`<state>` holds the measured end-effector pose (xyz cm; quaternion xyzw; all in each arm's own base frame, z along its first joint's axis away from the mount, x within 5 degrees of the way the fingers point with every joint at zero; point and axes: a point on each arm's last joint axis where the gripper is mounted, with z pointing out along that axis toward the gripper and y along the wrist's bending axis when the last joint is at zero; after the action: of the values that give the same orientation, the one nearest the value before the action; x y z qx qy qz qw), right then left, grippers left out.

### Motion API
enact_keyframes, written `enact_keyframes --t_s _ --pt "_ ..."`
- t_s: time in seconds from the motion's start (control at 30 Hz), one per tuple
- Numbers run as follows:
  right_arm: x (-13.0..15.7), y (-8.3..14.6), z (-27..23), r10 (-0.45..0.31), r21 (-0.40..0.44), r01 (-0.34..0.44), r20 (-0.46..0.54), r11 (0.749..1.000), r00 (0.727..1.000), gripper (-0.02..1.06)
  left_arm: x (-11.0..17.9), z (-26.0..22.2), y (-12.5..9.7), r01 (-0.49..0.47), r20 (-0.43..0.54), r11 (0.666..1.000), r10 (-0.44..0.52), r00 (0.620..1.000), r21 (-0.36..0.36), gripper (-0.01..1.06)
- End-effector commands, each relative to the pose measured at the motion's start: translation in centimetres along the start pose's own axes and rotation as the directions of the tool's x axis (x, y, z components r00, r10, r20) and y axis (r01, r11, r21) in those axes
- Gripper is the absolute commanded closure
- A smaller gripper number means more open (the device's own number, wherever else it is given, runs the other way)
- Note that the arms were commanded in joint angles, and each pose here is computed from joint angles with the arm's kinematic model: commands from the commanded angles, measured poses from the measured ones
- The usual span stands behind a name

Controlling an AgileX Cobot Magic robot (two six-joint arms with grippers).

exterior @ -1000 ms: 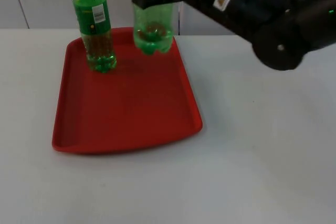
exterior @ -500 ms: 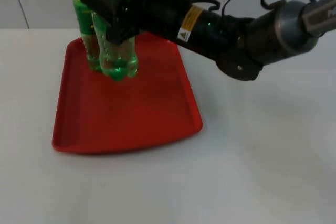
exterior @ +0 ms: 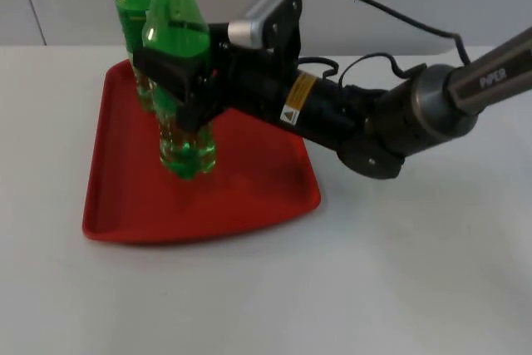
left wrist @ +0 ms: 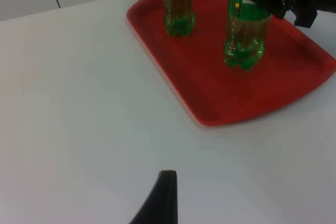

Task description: Place the bottle upright on the tray.

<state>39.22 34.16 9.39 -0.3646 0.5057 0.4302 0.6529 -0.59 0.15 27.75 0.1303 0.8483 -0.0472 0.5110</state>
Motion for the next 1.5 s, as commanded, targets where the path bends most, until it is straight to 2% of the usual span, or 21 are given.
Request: enact_keyframes --t_s 0.0,0.3,0.87,0.93,1.0,1.03,1.17,1.2,1.27,1.33,1.47 --pt "0.2 0.2 -0.1 0.001 -0.015 -0.001 0.034 1.0 0.999 1.05 0.1 0.1 0.1 0.002 0.003 1.0 -0.002 1.0 -0.011 0.17" --pt "1.9 0.3 -0.6 -0.006 -0.011 0.007 0.006 1.0 1.0 1.05 0.1 0.1 0.1 0.001 0.003 1.0 -0.001 1.0 -0.012 0.17" --pt "2.0 0.4 -0.7 -0.007 -0.015 0.007 0.003 1.0 1.0 1.04 0.1 0.1 0.1 0.001 0.003 1.0 -0.001 1.0 -0.012 0.17" --pt "2.0 0.4 -0.7 -0.007 -0.015 0.007 0.003 1.0 1.0 0.97 0.1 0.1 0.1 0.001 0.003 1.0 -0.001 1.0 -0.012 0.17" --pt "2.0 0.4 -0.7 -0.007 -0.015 0.007 0.003 1.0 1.0 0.82 0.1 0.1 0.1 0.001 0.003 1.0 -0.001 1.0 -0.012 0.17" --pt "2.0 0.4 -0.7 -0.007 -0.015 0.007 0.003 1.0 1.0 0.82 0.1 0.1 0.1 0.001 0.003 1.0 -0.001 1.0 -0.012 0.17" --pt "2.0 0.3 -0.7 -0.004 -0.012 0.004 0.004 1.0 1.0 0.37 0.1 0.1 0.1 0.001 0.003 1.0 -0.001 1.0 -0.012 0.17" --pt "2.0 0.3 -0.7 -0.004 -0.012 0.004 0.004 1.0 1.0 0.37 0.1 0.1 0.1 0.001 0.003 1.0 -0.001 1.0 -0.012 0.17" --pt "2.0 0.3 -0.7 0.018 -0.003 -0.018 0.007 1.0 1.0 0.19 0.1 0.1 0.1 0.001 0.003 1.0 -0.001 1.0 -0.012 0.17" --pt "2.0 0.1 -0.7 0.023 0.009 -0.023 0.012 1.0 1.0 0.09 0.1 0.1 0.1 0.001 0.003 1.0 -0.001 1.0 -0.012 0.17" --pt "2.0 0.1 -0.7 0.025 0.01 -0.025 0.012 1.0 1.0 0.07 0.1 0.1 0.1 0.001 0.003 1.0 -0.001 1.0 -0.012 0.17"
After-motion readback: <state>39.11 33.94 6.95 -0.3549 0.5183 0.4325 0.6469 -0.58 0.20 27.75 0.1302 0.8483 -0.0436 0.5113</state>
